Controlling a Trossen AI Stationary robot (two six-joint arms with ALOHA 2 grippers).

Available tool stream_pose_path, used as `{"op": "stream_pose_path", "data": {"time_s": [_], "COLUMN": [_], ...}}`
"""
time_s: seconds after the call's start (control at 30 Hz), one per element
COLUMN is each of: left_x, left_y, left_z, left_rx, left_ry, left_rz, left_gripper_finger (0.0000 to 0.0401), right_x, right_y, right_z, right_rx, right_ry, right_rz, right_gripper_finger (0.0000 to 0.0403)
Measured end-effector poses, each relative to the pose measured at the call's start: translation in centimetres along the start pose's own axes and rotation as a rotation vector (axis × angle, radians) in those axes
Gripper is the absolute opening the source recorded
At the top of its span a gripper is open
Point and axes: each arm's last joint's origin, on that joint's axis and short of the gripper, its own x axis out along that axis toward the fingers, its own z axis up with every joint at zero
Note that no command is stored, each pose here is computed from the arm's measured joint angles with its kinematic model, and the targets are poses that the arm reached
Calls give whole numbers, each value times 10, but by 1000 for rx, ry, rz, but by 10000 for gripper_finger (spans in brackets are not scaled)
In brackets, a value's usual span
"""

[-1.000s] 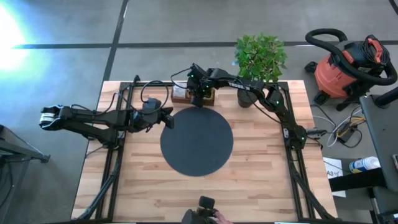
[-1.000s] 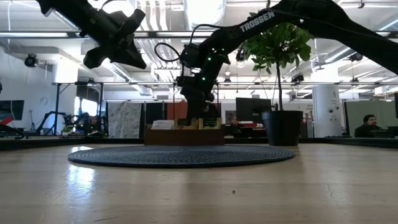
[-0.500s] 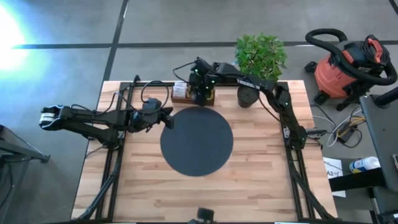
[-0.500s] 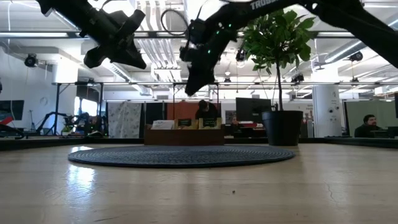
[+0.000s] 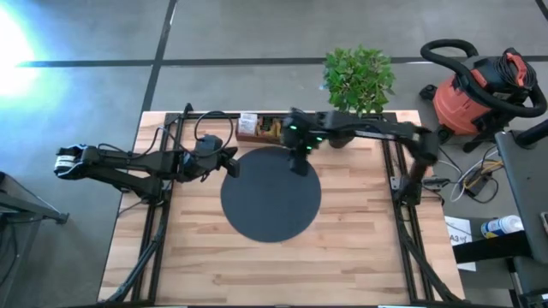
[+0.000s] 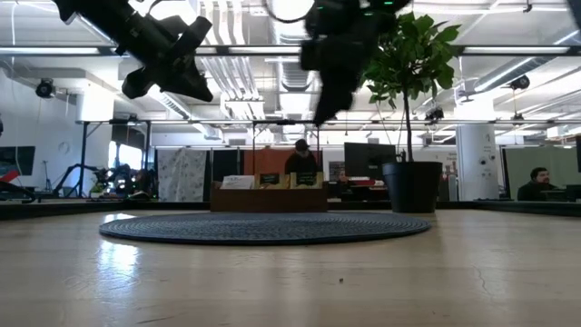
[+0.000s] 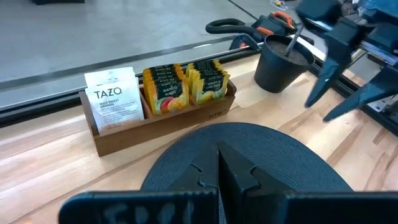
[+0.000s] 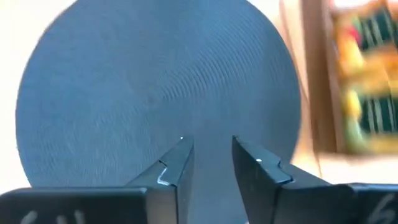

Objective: Pick & Place Tea
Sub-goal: Return to Home Position

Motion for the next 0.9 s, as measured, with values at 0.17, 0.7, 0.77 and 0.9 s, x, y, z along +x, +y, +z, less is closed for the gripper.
{"op": "stream_pose_path", "data": {"time_s": [0.17,0.7,0.77,0.9], "left_x": [0,4,2,2], "left_y": [0,-14,-18,-17], "left_z": [0,24,27,29], "left_rx": [-1,-33,-48,-128], "left_ry": [-1,80,90,59], "left_rz": [2,-564,-661,-606], "left_gripper_finger": [0,0,0,0], "right_x": [-32,-113,-121,-136], "right_y": [14,48,50,55], "right_z": [-57,-179,-187,-202], "right_rx": [133,464,510,461], "right_ry": [-35,-236,-283,-345], "right_rz": [-124,-263,-248,-159], "right_gripper_finger": [90,77,77,73]}}
